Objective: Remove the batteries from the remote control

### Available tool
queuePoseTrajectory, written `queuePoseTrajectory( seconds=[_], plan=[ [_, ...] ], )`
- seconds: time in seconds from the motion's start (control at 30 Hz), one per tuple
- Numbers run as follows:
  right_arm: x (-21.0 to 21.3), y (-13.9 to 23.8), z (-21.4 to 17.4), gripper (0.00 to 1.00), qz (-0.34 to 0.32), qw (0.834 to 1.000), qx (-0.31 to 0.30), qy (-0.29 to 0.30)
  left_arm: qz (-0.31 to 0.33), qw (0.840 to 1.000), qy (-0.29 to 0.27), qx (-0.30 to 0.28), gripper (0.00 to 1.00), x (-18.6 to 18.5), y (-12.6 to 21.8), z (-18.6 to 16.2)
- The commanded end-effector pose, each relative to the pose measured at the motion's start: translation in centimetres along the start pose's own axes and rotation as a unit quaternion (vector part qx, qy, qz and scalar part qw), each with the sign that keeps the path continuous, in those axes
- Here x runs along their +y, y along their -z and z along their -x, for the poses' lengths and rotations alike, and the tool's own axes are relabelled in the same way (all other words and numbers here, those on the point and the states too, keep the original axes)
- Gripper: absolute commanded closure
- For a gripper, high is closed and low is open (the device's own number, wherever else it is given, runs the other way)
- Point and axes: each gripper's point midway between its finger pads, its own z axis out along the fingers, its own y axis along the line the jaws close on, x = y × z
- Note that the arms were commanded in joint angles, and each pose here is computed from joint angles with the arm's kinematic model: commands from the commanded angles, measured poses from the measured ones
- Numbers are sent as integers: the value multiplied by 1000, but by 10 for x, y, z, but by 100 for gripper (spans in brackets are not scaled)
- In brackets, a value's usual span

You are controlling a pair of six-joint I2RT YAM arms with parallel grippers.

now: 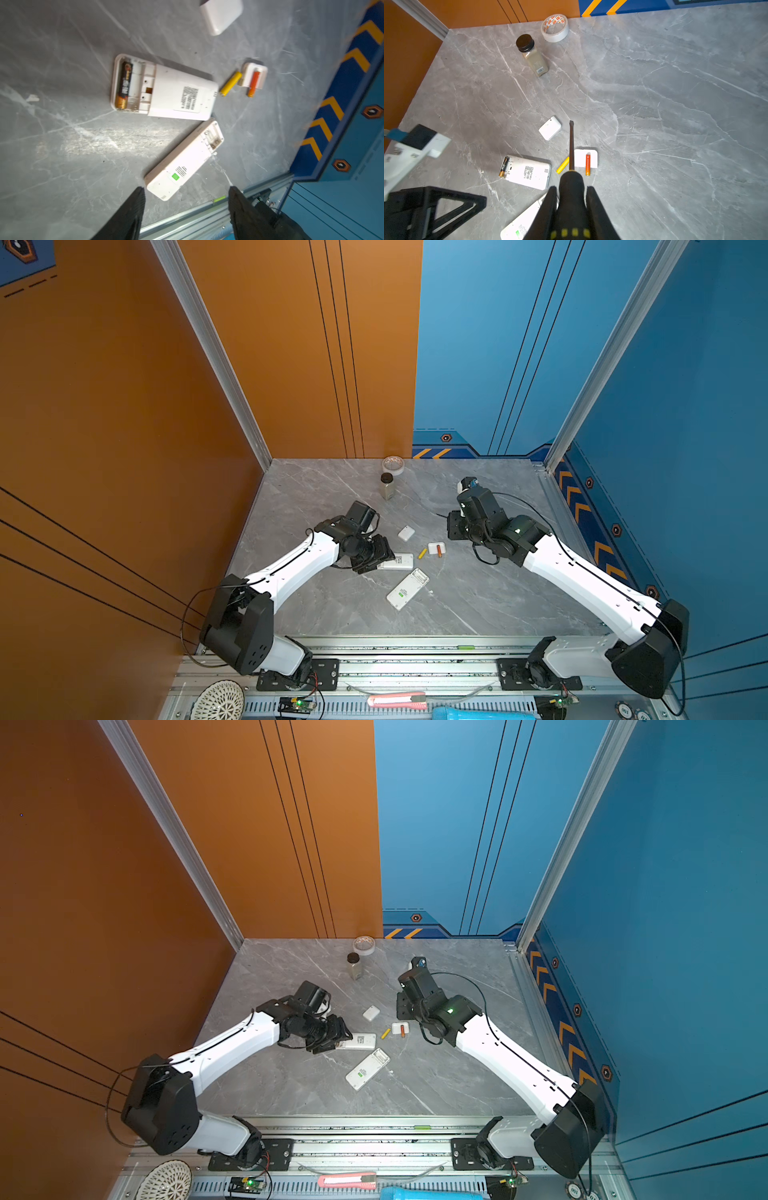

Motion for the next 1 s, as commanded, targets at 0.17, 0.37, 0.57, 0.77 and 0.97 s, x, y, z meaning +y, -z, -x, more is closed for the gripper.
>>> queuePoseTrajectory(
  seconds=[0.17, 0.37, 0.57, 0.77, 0.97],
  plan=[
    [5, 7, -8, 100, 58, 997, 26, 33, 26, 988, 146, -39, 19, -18, -47, 10],
    [4, 16, -11, 100, 77, 996, 19, 39, 28, 972, 217, -83, 2, -36, -55, 9],
    [-9, 21, -17, 100, 82, 996, 26, 30, 105, 949, 277, -111, 2, -22, -62, 2],
    [-18, 29, -19, 100, 92, 995, 23, 24, 140, 934, 302, -132, 2, -21, -82, 7],
    [-21, 36, -24, 100, 95, 995, 23, 33, 164, 923, 310, -156, 2, -9, -89, 18]
  ],
)
